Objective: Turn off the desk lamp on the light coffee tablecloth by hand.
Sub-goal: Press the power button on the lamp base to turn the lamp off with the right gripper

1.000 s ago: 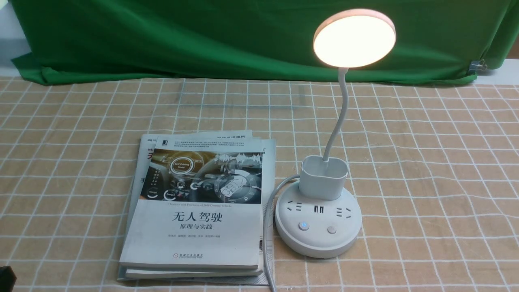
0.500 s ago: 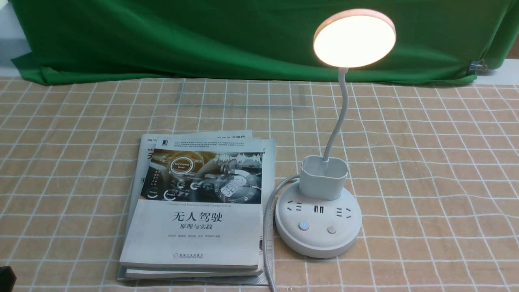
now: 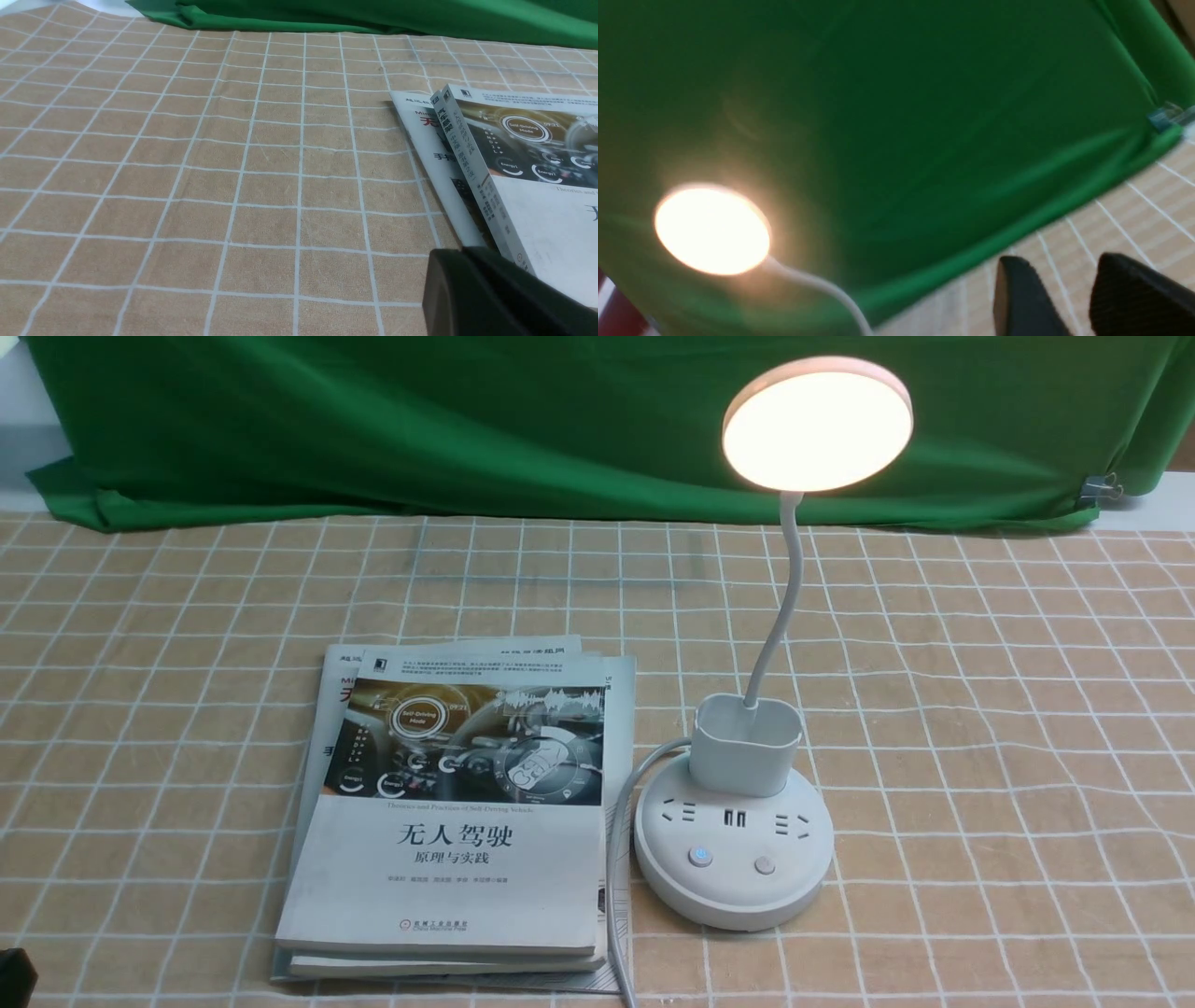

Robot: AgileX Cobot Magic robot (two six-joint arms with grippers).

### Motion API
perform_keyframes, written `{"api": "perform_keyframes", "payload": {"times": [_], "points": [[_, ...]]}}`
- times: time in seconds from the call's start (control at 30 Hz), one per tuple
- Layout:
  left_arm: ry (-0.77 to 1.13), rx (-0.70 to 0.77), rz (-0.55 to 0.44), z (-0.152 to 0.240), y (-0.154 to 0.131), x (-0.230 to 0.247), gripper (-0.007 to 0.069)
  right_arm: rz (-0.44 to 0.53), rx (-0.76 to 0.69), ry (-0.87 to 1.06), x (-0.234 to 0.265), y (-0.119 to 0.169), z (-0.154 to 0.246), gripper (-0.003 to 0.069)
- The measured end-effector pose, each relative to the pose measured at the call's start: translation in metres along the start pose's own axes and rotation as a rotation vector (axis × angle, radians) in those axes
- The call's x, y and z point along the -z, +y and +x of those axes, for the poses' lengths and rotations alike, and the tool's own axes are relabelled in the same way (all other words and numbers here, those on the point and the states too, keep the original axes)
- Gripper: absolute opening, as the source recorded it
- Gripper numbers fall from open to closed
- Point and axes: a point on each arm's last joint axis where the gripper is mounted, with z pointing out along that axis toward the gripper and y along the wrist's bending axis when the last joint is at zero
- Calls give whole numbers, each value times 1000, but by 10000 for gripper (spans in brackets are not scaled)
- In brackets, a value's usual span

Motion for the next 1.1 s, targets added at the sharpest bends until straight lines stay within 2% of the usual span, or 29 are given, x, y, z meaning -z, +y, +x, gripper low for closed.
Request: {"api": "perform_keyframes", "payload": {"times": [0.13, 0.23, 0.27, 0.37, 0.53, 0.6, 0.8, 0.93, 1.1], "points": [[0, 0, 0, 0, 0, 0, 5, 41, 5, 130, -1, 2, 2, 139], [0, 0, 0, 0, 0, 0, 5, 53, 100, 279, -9, 21, -14, 62], [0, 0, 0, 0, 0, 0, 5, 54, 108, 303, -10, 24, -17, 59], [0, 0, 0, 0, 0, 0, 5, 81, 238, 555, -33, 52, -41, 48], [0, 0, 0, 0, 0, 0, 5, 195, 377, 948, -75, 67, -43, 62], [0, 0, 0, 0, 0, 0, 5, 224, 419, 1066, -95, 67, -37, 67], [0, 0, 0, 0, 0, 0, 5, 252, 468, 1242, -133, 65, -15, 52], [0, 0, 0, 0, 0, 0, 5, 183, 536, 1406, -161, 82, 27, 39], [0, 0, 0, 0, 0, 0, 5, 127, 618, 1500, -183, 111, 70, 39]]}}
